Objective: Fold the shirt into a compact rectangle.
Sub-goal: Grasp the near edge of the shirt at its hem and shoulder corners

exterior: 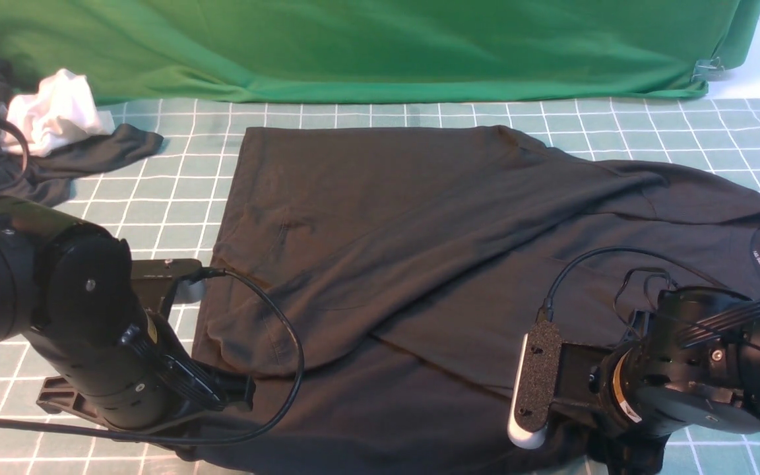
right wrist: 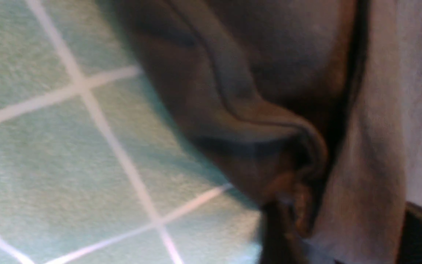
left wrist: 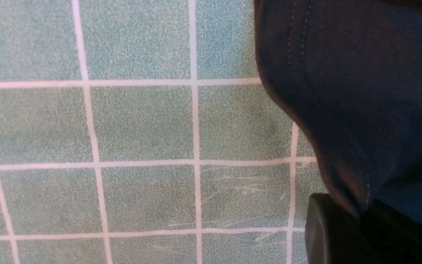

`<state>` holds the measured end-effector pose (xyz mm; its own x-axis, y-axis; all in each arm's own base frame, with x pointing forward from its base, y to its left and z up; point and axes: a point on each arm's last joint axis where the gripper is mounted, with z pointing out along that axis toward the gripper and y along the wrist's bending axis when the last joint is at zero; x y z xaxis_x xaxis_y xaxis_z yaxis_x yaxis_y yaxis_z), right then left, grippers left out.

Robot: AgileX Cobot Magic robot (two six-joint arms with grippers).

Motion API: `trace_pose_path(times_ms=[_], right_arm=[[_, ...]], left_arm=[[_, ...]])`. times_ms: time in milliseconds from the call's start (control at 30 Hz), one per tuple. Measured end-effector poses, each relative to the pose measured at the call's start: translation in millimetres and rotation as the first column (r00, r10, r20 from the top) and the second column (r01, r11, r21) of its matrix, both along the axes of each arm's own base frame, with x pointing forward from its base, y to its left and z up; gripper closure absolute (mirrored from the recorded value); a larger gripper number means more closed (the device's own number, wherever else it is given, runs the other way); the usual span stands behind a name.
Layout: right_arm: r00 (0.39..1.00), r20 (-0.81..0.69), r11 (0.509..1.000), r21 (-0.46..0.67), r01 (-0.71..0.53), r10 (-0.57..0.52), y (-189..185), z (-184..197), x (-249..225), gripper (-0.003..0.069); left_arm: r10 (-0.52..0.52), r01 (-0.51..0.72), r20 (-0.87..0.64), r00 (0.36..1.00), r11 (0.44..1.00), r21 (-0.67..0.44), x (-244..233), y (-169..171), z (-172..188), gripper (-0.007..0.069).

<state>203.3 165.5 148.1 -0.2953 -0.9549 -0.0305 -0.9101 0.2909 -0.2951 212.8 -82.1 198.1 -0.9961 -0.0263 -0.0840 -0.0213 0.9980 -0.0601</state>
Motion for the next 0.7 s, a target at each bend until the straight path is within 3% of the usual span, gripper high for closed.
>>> trace_pose_path(times_ms=[100,133,167,333,567,700], right_arm=[[1.0,0.011,1.0,0.004,-0.017,0.017,1,-2,2,0.0522],[1.0,0.01,1.0,0.003,-0.017,0.017,1,-2,2,0.0533],[1.0,0.01,1.0,-0.002,-0.02,0.02,2,-3,2,0.0594],[1.0,-0.003,1.0,-0.027,0.001,-0.001,2,1,4,0.0613],[0.988,-0.078,0.991,-0.014,0.131,-0.132,-8,21,-12,0.0613],[0.969,-0.149,0.98,-0.003,0.197,-0.195,-21,22,-33,0.0614]], left_arm=[[0.0,0.0,0.0,1.0,1.0,0.0,0,0,0,0.061],[0.0,0.0,0.0,1.0,1.0,0.0,0,0,0,0.061],[0.0,0.0,0.0,1.0,1.0,0.0,0,0,0,0.061],[0.0,0.0,0.002,1.0,1.0,-0.001,-2,1,3,0.061],[0.005,-0.003,0.061,0.998,0.999,-0.032,-15,5,23,0.061],[0.028,-0.028,-0.012,1.0,0.998,-0.058,-30,6,12,0.061]])
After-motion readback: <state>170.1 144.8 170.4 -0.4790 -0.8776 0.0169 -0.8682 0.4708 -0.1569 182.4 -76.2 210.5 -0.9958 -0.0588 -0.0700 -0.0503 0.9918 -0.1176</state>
